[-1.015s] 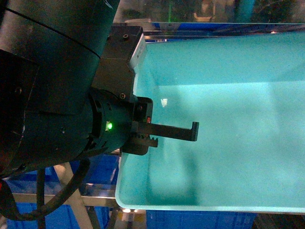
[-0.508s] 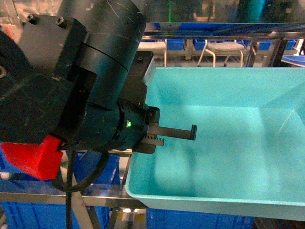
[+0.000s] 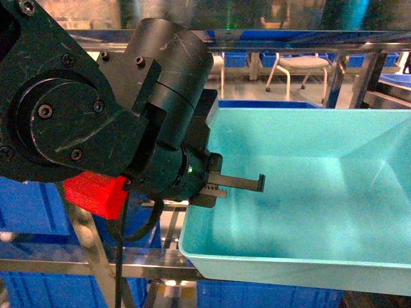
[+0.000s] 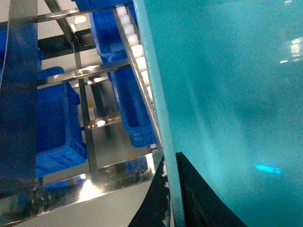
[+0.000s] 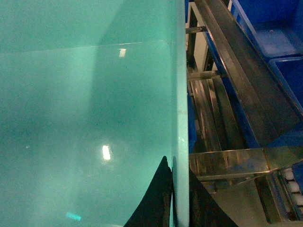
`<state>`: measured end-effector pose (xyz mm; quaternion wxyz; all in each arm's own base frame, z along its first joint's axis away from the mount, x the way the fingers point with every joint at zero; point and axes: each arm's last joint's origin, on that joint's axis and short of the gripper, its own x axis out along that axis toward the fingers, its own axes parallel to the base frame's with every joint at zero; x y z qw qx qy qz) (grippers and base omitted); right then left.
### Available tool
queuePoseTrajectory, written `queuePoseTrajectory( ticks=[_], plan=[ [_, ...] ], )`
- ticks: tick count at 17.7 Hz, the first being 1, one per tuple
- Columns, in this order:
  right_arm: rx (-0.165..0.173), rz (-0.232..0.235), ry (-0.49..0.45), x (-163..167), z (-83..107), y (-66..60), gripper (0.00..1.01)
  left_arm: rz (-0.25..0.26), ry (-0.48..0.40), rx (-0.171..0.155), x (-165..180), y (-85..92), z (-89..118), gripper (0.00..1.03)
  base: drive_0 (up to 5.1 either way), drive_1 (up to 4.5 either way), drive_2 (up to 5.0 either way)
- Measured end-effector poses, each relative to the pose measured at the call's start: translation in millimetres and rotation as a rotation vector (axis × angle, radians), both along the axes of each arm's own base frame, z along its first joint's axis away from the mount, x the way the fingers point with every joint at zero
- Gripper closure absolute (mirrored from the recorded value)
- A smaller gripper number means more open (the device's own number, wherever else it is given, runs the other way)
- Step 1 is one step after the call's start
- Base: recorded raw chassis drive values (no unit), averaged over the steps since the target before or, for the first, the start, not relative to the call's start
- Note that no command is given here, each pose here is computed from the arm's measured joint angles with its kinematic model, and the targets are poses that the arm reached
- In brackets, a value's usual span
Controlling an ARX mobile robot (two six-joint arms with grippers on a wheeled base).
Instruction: Organize blue bins on left shelf correctly
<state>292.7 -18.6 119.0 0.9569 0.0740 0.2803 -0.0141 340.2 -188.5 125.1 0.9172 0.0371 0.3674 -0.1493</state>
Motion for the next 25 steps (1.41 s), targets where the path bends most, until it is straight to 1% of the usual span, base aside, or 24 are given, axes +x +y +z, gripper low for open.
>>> queuePoseTrajectory(
  ticks=[1,2,3,4,7,9,10,14,20,22,25],
  plan=[
    [-0.002,-0.001,-0.002,0.1,0.2,0.3,0.99,-0.002,0.009,0.002,0.7,0.3,0.6,1.01,0.0,0.00,0.0],
    [-0.006,0.003,0.004,2.2,-1.8,3.5,0.99,-0.003,0.044,0.006,4.1,1.2,1.2,1.01,0.0,0.00,0.0],
    [-0.017,-0.001,0.017,7.9,-6.6,6.9,0.99,-0.004,0.046,0.003,12.8,0.2,1.0,1.01,0.0,0.00,0.0],
    [-0.009,-0.006,0.035,14.1,-10.4,8.3,0.99,-0.004,0.047,0.002,21.1,-1.1,0.2,1.01,0.0,0.00,0.0],
    [-0.022,-0.033,0.035,32.0,-16.9,11.9,0.99,-0.018,0.030,0.014,45.1,-3.5,-7.5,1.01,0.0,0.00,0.0],
    [-0.026,-0.035,0.040,37.6,-19.9,12.4,0.99,-0.020,0.030,0.018,54.2,-4.5,-12.2,1.01,0.0,0.00,0.0],
    [-0.049,-0.029,0.037,41.4,-23.8,16.8,0.99,-0.022,0.040,0.031,57.8,-6.2,-20.0,1.01,0.0,0.00,0.0],
    [-0.066,-0.021,0.040,42.7,-26.3,18.1,0.99,-0.018,0.043,0.040,62.3,-7.1,-24.2,1.01,0.0,0.00,0.0],
    [-0.070,-0.014,0.073,49.0,-34.2,19.2,0.99,-0.019,0.055,0.050,68.3,-6.3,-31.5,1.01,0.0,0.00,0.0],
    [-0.062,-0.001,0.109,55.4,-42.4,19.9,0.99,-0.021,0.078,0.064,77.1,-6.2,-37.4,1.01,0.0,0.00,0.0],
    [-0.065,0.006,0.128,68.4,-47.4,20.2,0.99,-0.028,0.121,0.064,92.1,-4.4,-44.1,1.01,0.0,0.00,0.0]
  ],
)
